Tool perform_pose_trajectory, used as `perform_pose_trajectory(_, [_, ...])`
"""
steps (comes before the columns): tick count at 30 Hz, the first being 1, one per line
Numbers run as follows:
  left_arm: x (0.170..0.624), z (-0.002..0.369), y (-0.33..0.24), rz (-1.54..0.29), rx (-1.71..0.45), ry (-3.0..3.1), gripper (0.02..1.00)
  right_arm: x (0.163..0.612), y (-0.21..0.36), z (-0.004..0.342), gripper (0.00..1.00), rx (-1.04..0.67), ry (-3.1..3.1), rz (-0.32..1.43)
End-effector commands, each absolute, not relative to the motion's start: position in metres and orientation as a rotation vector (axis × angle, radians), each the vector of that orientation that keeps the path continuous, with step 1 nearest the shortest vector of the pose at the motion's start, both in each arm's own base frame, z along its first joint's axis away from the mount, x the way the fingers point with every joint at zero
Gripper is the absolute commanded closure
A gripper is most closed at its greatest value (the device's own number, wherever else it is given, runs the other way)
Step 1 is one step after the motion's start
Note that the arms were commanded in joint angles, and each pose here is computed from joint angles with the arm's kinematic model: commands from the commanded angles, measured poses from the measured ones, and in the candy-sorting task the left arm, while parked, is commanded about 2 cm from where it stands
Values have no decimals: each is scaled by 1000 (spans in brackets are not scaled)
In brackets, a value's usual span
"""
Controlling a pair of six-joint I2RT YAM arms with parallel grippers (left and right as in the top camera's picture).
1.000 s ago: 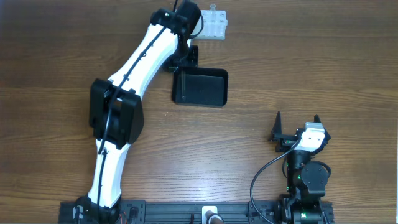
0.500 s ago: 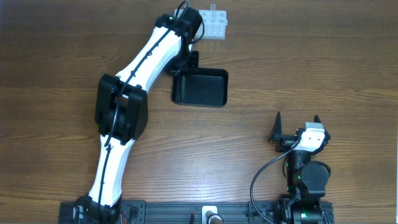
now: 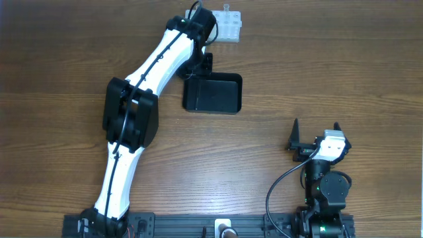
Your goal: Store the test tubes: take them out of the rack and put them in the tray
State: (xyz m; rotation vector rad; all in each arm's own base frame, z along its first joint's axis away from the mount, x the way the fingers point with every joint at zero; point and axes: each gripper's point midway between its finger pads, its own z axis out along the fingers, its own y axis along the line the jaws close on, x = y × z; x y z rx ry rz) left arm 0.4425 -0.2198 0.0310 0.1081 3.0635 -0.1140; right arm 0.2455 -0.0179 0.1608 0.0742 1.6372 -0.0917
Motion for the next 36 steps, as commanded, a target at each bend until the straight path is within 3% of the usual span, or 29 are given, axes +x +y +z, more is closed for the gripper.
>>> perform_pose_trajectory(1, [446, 28, -221, -124, 116, 3061, 667, 246, -15, 159, 9, 62, 1636, -79])
perform_pose_trajectory(8, [443, 45, -223, -143, 121, 3062, 678, 246, -15, 159, 9, 62, 1636, -80])
perform_pose_trajectory(17, [453, 137, -226, -223, 120, 2879, 638, 246, -15, 159, 9, 62, 1636, -80])
perform_pose_trajectory(23, [490, 193, -216, -167, 65, 2620, 509, 246, -15, 159, 9, 62, 1636, -80])
perform_pose_trajectory(27, [514, 212, -219, -196, 71, 2500, 325, 246, -15, 159, 9, 62, 1636, -79])
perform_pose_trajectory(30, [528, 222, -215, -169, 44, 2429, 257, 246, -15, 159, 9, 62, 1636, -79])
perform_pose_trajectory(36, [556, 228, -210, -110, 90, 2324, 226, 246, -15, 159, 9, 62, 1636, -80])
